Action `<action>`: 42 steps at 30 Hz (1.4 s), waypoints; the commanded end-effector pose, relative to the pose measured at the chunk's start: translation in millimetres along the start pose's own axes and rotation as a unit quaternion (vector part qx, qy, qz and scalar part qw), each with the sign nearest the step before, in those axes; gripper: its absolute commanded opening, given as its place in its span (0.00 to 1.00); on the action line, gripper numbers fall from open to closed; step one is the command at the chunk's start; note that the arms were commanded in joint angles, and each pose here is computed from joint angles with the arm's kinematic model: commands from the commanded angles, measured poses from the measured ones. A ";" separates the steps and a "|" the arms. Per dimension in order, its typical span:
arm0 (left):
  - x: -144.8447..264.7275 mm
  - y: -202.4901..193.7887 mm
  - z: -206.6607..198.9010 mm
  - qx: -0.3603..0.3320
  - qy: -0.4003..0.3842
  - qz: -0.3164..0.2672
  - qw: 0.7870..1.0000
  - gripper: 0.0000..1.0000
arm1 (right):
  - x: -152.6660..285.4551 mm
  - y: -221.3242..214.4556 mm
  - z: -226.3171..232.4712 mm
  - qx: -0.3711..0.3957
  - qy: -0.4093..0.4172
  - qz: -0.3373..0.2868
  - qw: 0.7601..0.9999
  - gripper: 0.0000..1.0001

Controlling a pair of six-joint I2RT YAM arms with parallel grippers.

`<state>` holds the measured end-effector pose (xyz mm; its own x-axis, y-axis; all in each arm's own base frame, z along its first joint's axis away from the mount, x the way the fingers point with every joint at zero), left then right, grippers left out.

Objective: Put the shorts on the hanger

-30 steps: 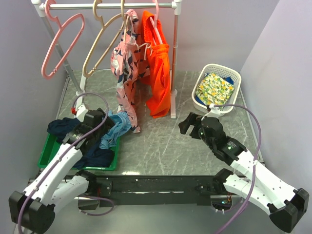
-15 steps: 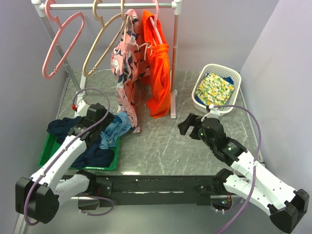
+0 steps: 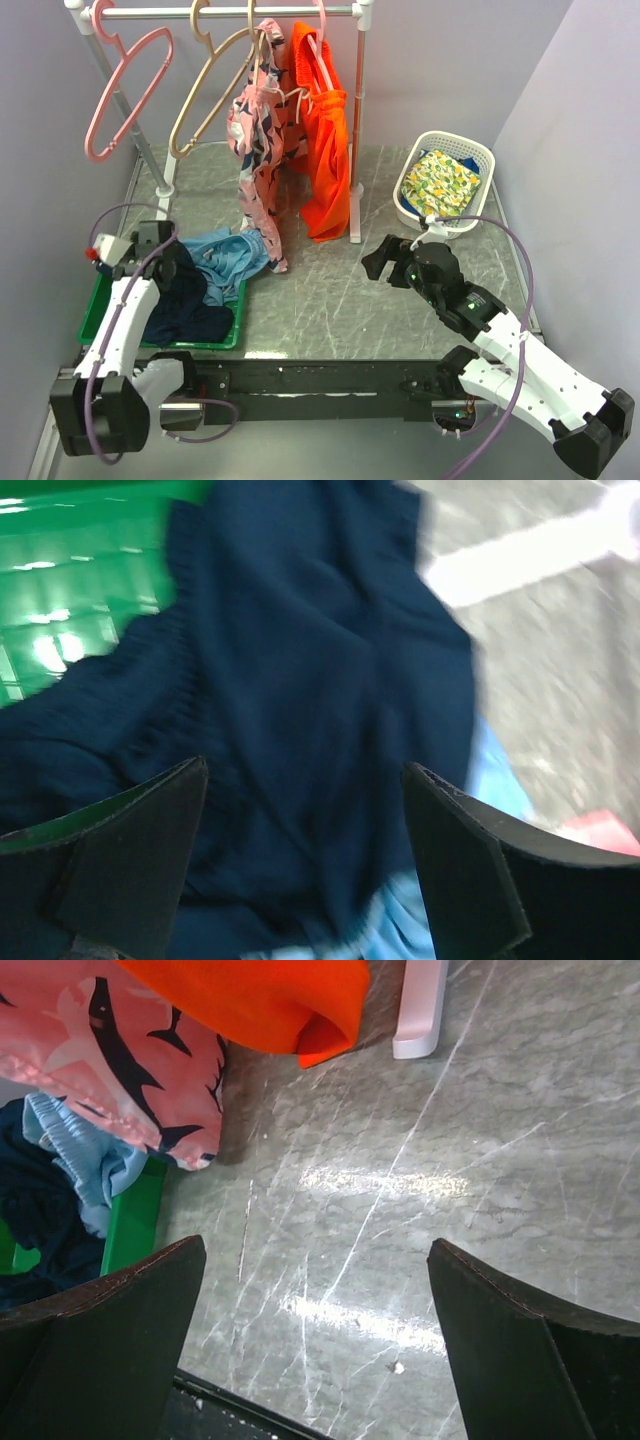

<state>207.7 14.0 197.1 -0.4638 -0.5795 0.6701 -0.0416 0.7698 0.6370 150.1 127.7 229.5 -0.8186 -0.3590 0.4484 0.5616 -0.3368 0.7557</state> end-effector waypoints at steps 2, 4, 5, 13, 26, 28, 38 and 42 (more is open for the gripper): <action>-21.7 2.9 12.7 0.031 0.020 0.016 0.999 0.86 | 1.3 -0.2 3.0 0.004 0.033 -0.002 0.999 1.00; -27.6 2.5 10.2 0.049 -0.002 0.030 0.998 0.84 | 1.9 -0.3 4.1 0.004 0.038 0.001 0.999 1.00; -31.9 -1.8 15.7 0.057 0.004 0.034 0.998 0.82 | 2.4 -0.9 4.2 0.004 0.039 0.005 0.999 1.00; -26.4 11.9 29.1 0.063 0.003 0.012 0.998 0.01 | 11.5 2.8 4.1 0.013 0.048 -0.004 0.999 1.00; 84.2 95.3 25.3 0.050 -0.104 -0.112 0.987 0.01 | 10.4 7.0 7.7 0.021 0.044 0.005 0.999 1.00; 104.6 109.3 23.5 0.053 -0.124 -0.127 0.983 0.01 | 9.8 8.0 8.9 0.020 0.045 0.005 0.999 1.00; 204.3 171.3 6.0 0.049 -0.272 -0.183 0.944 0.01 | 7.0 15.6 17.8 0.024 0.058 0.006 0.998 1.00; 247.5 183.3 -10.9 -0.001 -0.400 -0.157 0.903 0.01 | 6.6 17.2 19.5 0.024 0.063 0.004 0.998 1.00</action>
<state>99.9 28.2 434.4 -0.7759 -0.6087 0.1656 -0.3218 0.6078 0.7260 147.0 133.6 233.5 -0.7677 -0.4442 0.4618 0.6071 -0.2738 0.7459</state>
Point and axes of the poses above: each gripper's point midway between its finger pads, its own x axis back along the fingers, its own z axis along the line the jaws close on, y = z × x, the point moved 10 cm from there along x, back along the fingers, and after that the axes turned 2 degrees about x, right-handed, at the moved point
